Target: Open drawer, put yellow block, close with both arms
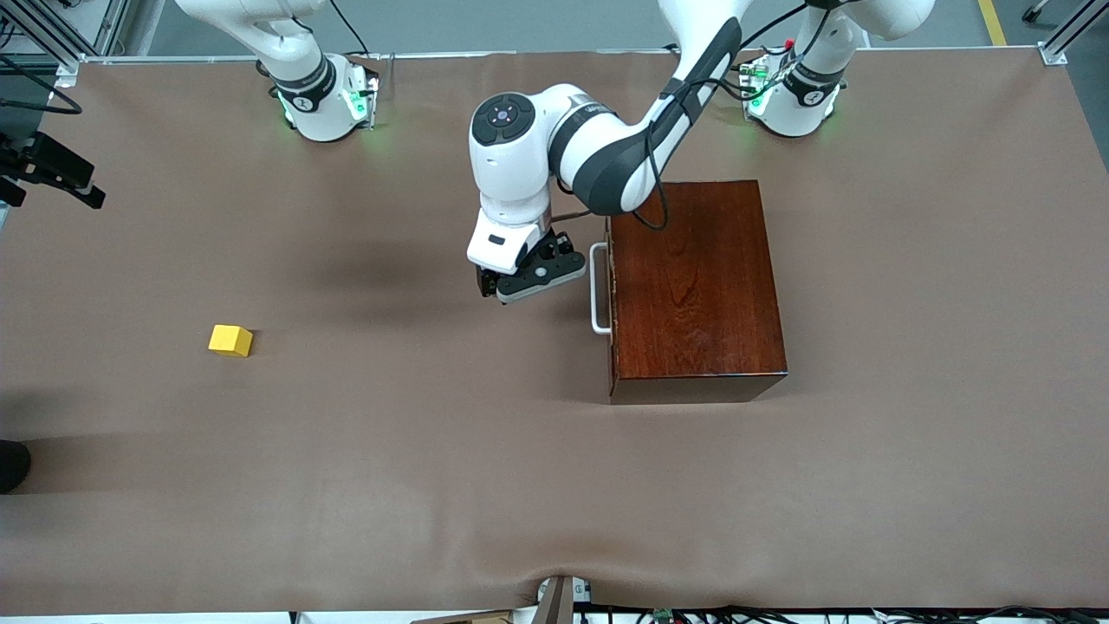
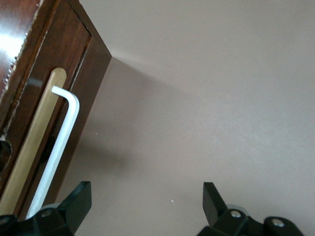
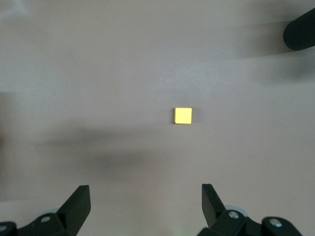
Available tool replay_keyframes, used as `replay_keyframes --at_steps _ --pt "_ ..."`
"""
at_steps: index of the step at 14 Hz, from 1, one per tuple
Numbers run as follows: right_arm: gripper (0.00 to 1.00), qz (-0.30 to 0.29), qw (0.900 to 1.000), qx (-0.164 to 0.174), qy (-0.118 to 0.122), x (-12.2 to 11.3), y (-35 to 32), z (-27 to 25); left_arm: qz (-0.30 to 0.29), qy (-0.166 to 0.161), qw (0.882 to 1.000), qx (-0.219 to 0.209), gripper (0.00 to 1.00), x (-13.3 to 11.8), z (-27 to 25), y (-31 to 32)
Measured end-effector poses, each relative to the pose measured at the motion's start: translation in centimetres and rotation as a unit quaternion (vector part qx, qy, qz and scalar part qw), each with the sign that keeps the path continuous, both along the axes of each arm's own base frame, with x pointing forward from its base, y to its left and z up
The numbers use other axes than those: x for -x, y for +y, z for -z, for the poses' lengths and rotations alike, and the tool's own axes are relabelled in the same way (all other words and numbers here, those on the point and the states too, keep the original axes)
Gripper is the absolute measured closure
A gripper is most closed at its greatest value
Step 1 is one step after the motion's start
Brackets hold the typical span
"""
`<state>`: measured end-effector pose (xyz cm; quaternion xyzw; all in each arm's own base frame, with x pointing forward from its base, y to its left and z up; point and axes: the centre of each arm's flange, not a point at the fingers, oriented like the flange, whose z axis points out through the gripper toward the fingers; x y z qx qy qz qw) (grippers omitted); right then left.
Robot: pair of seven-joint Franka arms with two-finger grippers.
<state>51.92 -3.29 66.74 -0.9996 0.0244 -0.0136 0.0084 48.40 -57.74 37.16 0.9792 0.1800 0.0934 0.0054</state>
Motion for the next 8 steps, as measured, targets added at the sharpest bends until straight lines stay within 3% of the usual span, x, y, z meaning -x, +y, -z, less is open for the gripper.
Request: replay_keyframes --at_steps 8 --pt "0.0 0.0 1.0 0.0 0.0 0.0 0.0 0.0 0.019 -0.004 0.999 -0.047 0.0 0.8 1.9 -0.1"
